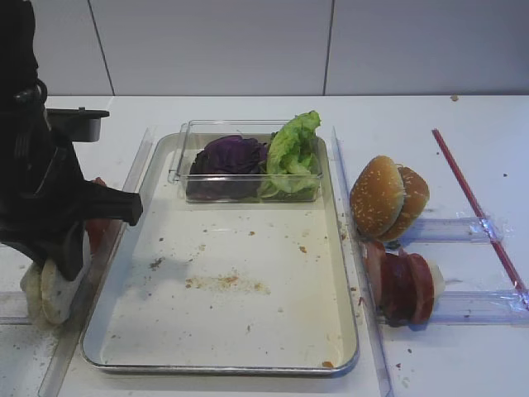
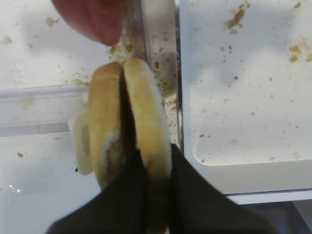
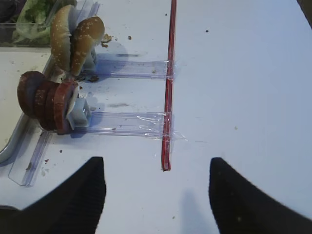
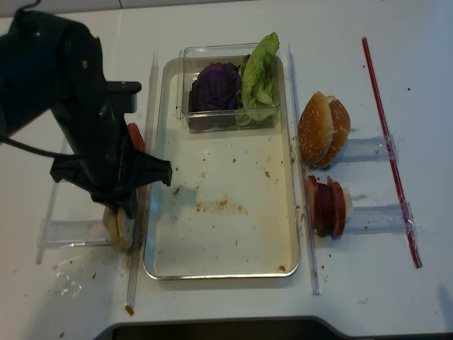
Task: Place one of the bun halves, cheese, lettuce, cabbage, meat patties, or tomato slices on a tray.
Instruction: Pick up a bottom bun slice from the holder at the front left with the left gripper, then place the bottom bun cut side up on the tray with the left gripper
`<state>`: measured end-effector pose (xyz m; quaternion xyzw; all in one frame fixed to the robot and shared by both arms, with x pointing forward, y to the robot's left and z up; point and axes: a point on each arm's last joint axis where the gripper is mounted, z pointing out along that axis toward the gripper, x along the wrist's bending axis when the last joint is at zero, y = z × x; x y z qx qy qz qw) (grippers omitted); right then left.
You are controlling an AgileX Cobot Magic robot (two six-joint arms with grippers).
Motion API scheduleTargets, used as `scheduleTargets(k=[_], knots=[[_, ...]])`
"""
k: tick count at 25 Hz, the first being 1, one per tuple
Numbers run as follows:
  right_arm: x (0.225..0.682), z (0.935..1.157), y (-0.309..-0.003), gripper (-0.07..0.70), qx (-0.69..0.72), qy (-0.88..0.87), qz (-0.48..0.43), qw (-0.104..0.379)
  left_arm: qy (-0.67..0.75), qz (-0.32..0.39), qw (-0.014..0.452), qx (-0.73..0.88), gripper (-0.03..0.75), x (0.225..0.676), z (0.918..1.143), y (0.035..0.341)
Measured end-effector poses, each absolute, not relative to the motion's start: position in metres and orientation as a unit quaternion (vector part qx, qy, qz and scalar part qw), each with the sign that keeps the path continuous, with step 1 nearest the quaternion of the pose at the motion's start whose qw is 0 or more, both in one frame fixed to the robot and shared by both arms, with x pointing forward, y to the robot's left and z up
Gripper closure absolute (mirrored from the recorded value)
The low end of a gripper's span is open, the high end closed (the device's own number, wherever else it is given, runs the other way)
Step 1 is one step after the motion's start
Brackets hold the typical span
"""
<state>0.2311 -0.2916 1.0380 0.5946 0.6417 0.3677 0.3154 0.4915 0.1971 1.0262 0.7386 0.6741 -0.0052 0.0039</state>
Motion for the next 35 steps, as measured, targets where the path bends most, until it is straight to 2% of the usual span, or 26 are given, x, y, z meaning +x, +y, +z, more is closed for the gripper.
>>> scheduleTargets(k=[13, 27, 35], knots=[[0.231, 1.038, -0.292, 0.134, 0.594, 0.642, 0.367, 0.316, 0.687, 0.003, 0.006, 0.726, 0.673, 0.495, 1.032, 0.197], [0.231, 1.038, -0.292, 0.134, 0.594, 0.642, 0.367, 0.316, 0.696, 0.023, 0.077, 0.714, 0.674, 0.489, 1.069, 0.197], [0.231, 1.038, -0.292, 0.134, 0.594, 0.642, 0.367, 0.316, 0.688, -0.032, 0.124, 0.714, 0.676, 0.481, 1.081, 0.187]])
